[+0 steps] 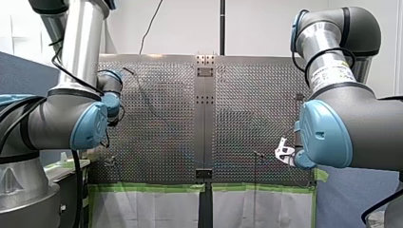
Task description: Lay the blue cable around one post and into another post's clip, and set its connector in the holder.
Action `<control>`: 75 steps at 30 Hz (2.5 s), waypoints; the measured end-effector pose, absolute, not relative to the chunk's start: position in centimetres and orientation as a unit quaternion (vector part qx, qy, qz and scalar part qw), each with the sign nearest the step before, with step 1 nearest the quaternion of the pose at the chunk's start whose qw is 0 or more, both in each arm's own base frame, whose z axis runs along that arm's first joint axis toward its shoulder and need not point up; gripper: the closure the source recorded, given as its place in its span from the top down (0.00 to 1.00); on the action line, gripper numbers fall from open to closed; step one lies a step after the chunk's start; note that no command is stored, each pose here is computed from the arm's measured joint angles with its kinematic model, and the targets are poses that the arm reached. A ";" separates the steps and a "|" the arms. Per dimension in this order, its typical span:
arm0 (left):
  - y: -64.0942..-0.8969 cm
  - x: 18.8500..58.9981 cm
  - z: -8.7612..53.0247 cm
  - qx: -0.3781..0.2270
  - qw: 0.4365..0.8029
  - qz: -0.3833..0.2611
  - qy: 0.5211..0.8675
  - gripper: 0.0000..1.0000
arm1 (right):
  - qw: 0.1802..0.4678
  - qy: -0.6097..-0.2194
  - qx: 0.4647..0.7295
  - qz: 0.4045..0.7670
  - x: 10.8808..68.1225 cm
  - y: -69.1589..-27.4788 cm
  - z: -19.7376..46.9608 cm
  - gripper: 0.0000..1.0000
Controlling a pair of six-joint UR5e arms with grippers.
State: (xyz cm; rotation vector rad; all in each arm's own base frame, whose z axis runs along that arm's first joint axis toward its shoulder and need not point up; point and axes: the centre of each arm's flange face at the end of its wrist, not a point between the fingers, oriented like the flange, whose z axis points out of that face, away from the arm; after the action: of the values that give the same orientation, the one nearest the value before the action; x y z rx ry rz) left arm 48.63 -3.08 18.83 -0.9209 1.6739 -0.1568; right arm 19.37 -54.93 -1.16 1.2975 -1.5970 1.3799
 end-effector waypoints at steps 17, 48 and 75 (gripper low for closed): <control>-5.6 49.0 15.8 -0.322 0.568 -0.044 0.756 1.00 | 0.329 -0.612 0.493 0.524 18.9 -55.1 -1.1 0.00; -8.0 49.9 17.0 -0.372 0.613 -0.154 0.679 1.00 | 0.316 -0.614 0.509 0.513 20.0 -54.6 -1.2 0.00; -2.6 46.3 22.6 -0.431 0.652 -0.231 0.580 1.00 | 0.313 -0.613 0.510 0.516 20.3 -54.5 -1.2 0.00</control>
State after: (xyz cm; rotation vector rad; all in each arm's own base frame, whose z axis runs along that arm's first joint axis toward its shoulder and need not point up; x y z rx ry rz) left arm 46.29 -2.60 22.65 -0.9781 1.3161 -0.5254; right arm 20.35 -54.47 -1.23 1.3442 -1.6155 1.3614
